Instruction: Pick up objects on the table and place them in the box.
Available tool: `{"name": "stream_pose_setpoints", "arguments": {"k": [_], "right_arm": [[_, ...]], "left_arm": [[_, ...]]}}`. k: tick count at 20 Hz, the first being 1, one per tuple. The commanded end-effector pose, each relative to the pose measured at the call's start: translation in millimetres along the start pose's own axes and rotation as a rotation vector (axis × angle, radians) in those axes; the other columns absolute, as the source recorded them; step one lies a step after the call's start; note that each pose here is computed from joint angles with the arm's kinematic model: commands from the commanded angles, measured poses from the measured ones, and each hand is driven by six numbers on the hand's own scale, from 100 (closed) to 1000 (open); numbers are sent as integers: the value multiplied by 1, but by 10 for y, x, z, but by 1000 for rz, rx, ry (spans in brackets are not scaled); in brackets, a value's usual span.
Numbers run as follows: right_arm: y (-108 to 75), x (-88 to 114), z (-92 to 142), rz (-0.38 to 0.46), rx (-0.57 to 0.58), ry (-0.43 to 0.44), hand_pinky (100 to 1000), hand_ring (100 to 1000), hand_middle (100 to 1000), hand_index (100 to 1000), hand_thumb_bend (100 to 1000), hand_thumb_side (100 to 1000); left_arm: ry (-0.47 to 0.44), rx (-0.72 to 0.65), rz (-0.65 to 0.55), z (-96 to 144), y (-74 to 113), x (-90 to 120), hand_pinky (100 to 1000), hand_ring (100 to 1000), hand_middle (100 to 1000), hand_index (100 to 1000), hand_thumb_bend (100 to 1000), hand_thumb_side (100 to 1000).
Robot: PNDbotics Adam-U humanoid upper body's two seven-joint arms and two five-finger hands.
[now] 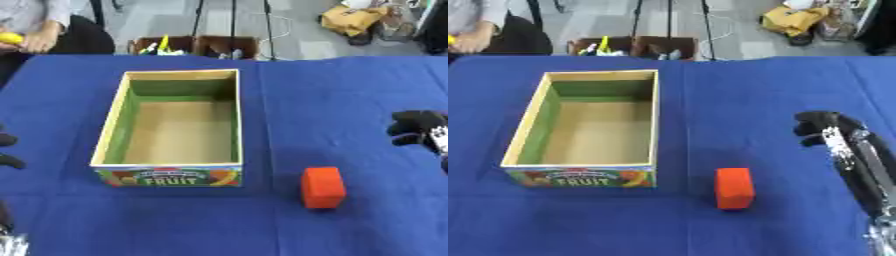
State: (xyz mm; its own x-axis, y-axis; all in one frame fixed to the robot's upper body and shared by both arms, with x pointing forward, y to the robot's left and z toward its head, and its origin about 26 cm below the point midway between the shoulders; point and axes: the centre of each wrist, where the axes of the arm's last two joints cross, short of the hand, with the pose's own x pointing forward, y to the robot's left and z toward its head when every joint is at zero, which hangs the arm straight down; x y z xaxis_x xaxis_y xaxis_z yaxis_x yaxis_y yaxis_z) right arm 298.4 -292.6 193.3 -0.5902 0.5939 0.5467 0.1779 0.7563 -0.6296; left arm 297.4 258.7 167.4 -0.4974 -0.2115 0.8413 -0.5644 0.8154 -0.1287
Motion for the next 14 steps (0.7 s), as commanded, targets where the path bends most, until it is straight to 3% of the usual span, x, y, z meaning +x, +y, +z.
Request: {"name": "stream_pose_setpoints", "arguments": {"k": [1, 9, 11, 12, 14], "right_arm": [[-173, 67, -52, 199, 91, -55, 678, 756, 649, 773, 100, 1000], [-329, 142, -161, 496, 320, -161, 735, 827, 752, 840, 100, 1000], [-362, 162, -186, 537, 372, -183, 739, 832, 758, 845, 141, 1000], [-373, 170, -195, 552, 401, -187, 742, 835, 763, 851, 240, 1000], [-397, 186, -214, 569, 450, -186, 743, 838, 769, 856, 292, 1000]], "left_arm": [[-28, 0, 2, -26, 20, 65, 281, 511, 542, 411, 100, 831], [-28, -3, -4, -24, 26, 62, 281, 510, 542, 411, 100, 832], [-28, -4, -5, -24, 27, 61, 280, 510, 543, 411, 100, 833], [-27, -5, -5, -23, 26, 61, 280, 510, 543, 411, 100, 833], [-26, -7, -5, -21, 27, 60, 280, 510, 543, 411, 100, 833]]}}
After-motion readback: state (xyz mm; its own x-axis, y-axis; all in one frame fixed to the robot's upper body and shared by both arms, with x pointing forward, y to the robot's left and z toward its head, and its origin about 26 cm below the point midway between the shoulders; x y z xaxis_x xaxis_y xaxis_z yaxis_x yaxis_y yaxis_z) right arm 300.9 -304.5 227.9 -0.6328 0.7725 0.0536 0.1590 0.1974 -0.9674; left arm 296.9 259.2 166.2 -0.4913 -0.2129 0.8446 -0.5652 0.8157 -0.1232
